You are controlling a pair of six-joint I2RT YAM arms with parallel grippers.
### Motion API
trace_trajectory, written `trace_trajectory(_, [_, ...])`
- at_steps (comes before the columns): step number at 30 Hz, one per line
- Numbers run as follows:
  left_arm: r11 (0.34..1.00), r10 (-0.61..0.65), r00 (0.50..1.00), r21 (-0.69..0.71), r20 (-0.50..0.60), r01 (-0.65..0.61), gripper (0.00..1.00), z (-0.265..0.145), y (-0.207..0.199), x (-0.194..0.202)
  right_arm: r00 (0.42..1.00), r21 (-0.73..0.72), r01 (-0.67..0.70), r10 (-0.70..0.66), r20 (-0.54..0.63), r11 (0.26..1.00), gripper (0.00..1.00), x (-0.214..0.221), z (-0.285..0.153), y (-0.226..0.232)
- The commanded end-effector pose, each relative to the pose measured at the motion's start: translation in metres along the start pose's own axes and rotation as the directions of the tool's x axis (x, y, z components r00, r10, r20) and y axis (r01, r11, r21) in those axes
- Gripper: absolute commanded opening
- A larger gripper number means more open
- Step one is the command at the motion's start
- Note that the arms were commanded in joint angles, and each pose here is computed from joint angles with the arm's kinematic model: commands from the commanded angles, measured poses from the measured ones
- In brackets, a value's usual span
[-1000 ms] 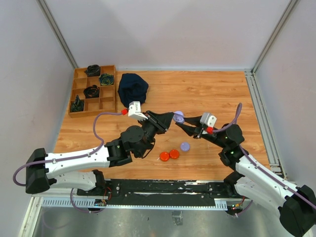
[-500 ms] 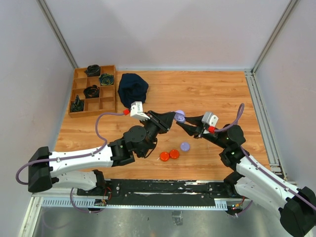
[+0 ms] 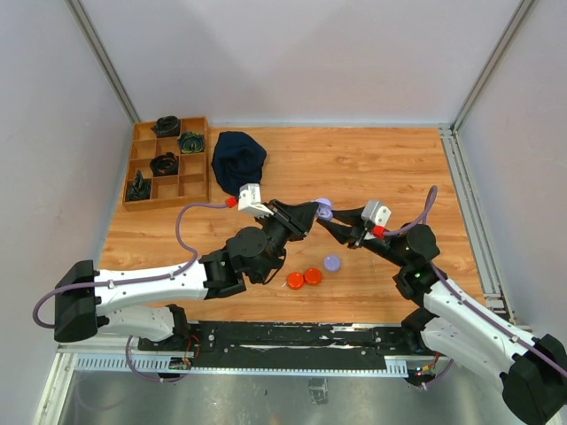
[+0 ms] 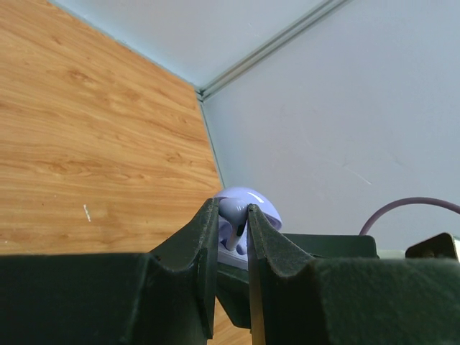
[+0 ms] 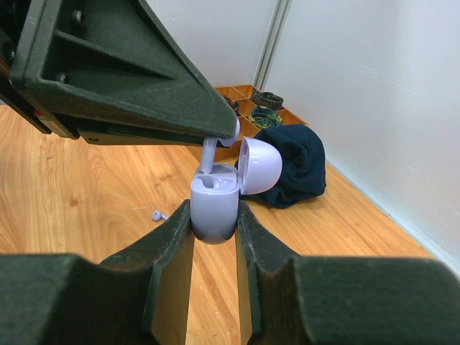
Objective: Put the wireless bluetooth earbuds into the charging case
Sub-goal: Place the earbud in the charging case.
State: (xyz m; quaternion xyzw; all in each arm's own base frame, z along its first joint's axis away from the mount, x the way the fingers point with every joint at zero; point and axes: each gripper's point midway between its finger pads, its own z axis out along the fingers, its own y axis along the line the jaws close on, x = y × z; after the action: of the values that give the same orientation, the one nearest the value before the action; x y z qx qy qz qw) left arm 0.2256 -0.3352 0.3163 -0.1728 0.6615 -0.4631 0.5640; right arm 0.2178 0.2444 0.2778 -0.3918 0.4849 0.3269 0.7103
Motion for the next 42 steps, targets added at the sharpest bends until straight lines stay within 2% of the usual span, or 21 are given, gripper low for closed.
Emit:
trace_trajectory(1, [1.0,0.011,0.999,-0.02,0.047,-0.01,0.07,0.002,-0.005,-0.008,0.999,0.006,0.013,-0.013,0.052,1.0,0.06,-0.014,0.002,0.0])
trace_trajectory(12, [1.0,0.02,0.999,-0.009,0.034,-0.02,0.09,0.0,-0.004,-0.001,0.998,0.008,0.02,-0.02,0.059,1.0,0.06,-0.017,0.001,-0.001])
trace_trajectory(15, [1.0,0.03,0.999,-0.007,0.027,-0.029,0.14,-0.002,-0.003,0.001,0.998,0.012,0.021,-0.022,0.058,1.0,0.06,-0.016,0.001,-0.001])
trace_trajectory(20, [1.0,0.031,0.999,-0.001,0.019,-0.031,0.29,-0.004,-0.004,0.002,0.998,0.011,0.021,-0.022,0.055,1.0,0.06,-0.015,0.001,-0.001])
trace_trajectory(33, [0.999,0.041,0.999,0.002,0.031,-0.041,0.54,-0.01,-0.002,-0.007,0.999,0.029,0.037,-0.038,0.034,0.999,0.06,-0.01,-0.001,-0.004])
trace_trajectory(42, [0.971,0.16,0.987,-0.18,0.006,-0.156,0.61,-0.019,0.041,-0.012,0.997,0.066,0.073,-0.07,-0.04,0.995,0.06,0.006,-0.013,-0.008])
